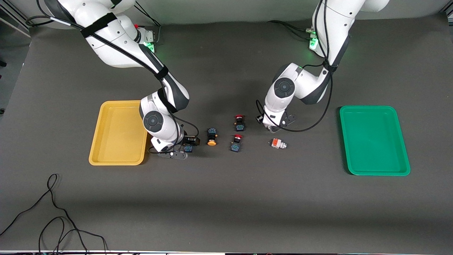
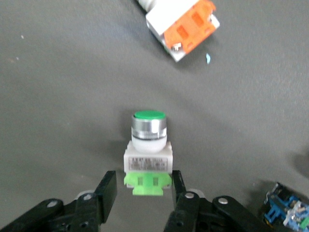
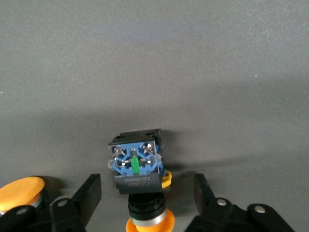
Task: Place green and yellow buttons in trays
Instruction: 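Reach the right gripper to a yellow button while the left gripper reaches a green button, then lift the yellow button with the right gripper while the left gripper carries the green button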
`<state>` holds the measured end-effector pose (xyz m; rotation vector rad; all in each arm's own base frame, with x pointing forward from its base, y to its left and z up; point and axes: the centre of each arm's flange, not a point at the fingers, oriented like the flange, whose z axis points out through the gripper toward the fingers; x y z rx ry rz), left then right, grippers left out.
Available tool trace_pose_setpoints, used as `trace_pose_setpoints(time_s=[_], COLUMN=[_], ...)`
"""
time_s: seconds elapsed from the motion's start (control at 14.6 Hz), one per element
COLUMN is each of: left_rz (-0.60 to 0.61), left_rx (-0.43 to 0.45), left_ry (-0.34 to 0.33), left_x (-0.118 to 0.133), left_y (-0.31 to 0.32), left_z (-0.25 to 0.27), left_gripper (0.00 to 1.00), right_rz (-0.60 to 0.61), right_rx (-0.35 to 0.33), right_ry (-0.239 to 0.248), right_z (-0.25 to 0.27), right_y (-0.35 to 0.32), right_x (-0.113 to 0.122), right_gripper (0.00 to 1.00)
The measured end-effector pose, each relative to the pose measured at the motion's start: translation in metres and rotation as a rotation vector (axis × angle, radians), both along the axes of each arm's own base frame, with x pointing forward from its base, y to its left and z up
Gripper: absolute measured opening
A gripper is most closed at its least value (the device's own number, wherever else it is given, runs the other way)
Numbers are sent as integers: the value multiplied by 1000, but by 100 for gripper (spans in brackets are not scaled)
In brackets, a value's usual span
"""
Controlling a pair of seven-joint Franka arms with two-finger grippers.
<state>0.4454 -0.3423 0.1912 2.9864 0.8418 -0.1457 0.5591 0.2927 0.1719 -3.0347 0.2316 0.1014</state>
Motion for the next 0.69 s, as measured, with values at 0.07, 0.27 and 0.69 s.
trace_pose_setpoints(time_s=[0.07,0.27,0.69], left_rz=[6,20,13], left_rx=[0,-4,38], left_ry=[-3,-18,31], left_x=[3,14,69], left_y=[2,5,-6], left_z=[0,6,119], left_gripper=[51,40,40], right_rz=[10,8,-33], right_rx=[-4,-17,-105], right_ry=[-8,-23,78], right_z=[0,2,93], right_y=[1,0,-37], right_x=[1,5,36], right_gripper=[73,44,44])
